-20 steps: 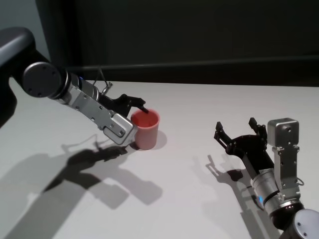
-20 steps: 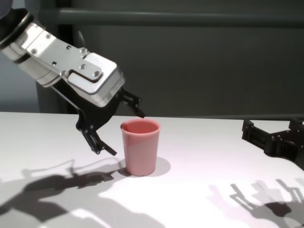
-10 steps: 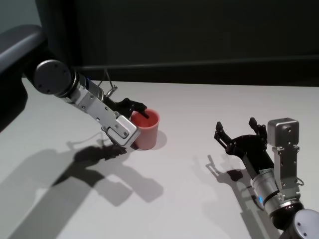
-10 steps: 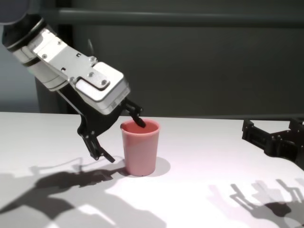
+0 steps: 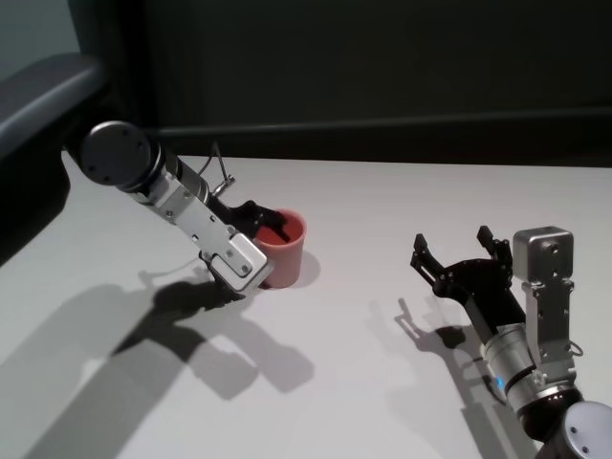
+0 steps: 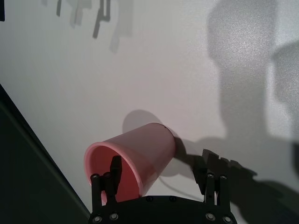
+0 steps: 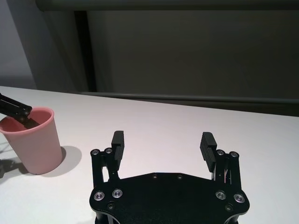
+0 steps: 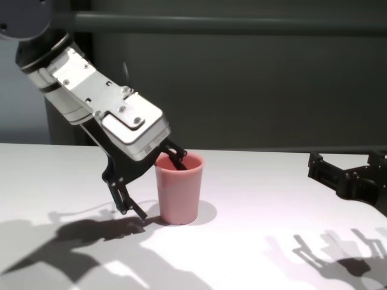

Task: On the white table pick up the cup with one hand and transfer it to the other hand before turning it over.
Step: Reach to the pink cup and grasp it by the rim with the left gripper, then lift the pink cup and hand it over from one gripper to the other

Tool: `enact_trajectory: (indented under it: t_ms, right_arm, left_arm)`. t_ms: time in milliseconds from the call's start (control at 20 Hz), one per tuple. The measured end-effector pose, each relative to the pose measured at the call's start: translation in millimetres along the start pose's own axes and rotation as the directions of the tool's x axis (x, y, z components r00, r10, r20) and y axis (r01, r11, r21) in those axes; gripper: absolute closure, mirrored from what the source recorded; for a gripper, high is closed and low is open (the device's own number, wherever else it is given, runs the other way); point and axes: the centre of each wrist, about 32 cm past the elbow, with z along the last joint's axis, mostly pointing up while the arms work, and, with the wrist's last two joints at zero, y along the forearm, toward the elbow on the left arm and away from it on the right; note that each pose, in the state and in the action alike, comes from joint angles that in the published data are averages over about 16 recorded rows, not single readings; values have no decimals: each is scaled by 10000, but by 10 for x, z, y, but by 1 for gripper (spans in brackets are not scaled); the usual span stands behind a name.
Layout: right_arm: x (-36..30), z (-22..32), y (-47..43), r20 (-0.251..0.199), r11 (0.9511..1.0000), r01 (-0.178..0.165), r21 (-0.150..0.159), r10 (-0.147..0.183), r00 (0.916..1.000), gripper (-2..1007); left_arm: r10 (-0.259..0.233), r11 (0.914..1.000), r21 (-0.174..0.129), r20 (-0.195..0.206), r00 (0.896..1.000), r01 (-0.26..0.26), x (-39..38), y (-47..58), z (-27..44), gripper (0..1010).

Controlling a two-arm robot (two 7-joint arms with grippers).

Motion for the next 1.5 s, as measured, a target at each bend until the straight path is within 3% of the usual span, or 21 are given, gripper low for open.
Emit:
enact_trajectory:
  t_ms: [500,1500]
  right_arm:
    - [0,0,0,0,10000,0,0,0,10000,3]
    - [0,0,0,0,10000,0,0,0,10000,3]
  left_arm:
    - [-205,9997,-155,37,9998,206,-5,-56,27,163]
    - [181,9980,-599,-437,9989,-207,-156,-82,46,839]
